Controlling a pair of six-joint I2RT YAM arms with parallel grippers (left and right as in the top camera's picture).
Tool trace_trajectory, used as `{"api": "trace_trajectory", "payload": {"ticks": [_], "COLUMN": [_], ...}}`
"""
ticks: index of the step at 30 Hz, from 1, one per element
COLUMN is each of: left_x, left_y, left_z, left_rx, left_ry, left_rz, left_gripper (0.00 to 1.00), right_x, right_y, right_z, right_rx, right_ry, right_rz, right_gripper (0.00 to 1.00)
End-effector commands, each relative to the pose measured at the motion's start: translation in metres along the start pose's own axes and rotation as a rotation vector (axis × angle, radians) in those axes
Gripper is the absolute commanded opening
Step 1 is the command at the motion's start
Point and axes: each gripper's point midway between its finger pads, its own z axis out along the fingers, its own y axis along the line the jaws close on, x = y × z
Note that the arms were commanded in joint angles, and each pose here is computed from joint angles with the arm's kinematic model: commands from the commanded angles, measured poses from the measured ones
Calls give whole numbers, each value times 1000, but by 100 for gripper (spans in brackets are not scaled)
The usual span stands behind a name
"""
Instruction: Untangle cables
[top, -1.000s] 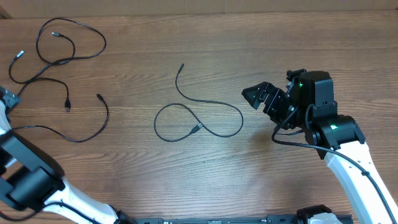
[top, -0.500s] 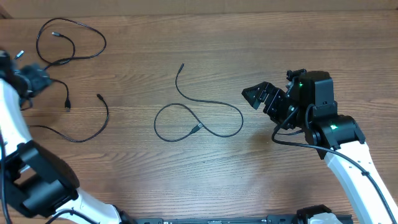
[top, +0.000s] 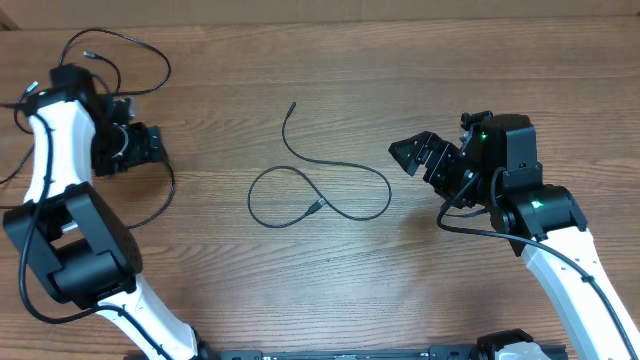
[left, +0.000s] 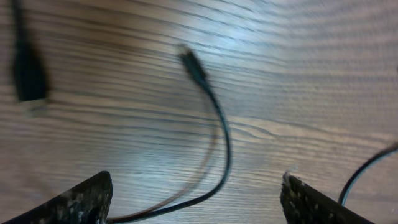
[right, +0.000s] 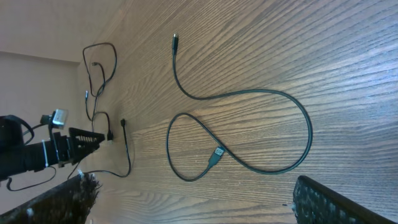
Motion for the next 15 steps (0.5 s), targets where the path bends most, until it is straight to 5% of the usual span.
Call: {"api": "trace_trajectory", "payload": {"ticks": [1, 15], "left_x": [13, 41], "left_y": [-7, -15], "left_z": [13, 65], "left_rx": [-1, -5], "left_ry": [55, 99], "left_rz": [75, 107], "left_gripper": [84, 74], "right_x": [-3, -3], "right_y": [2, 2], "right_z": [-4, -4], "right_rx": [-3, -3], "right_ry": [-19, -19], "right_rz": [-11, -11], "right_gripper": [100, 100]}}
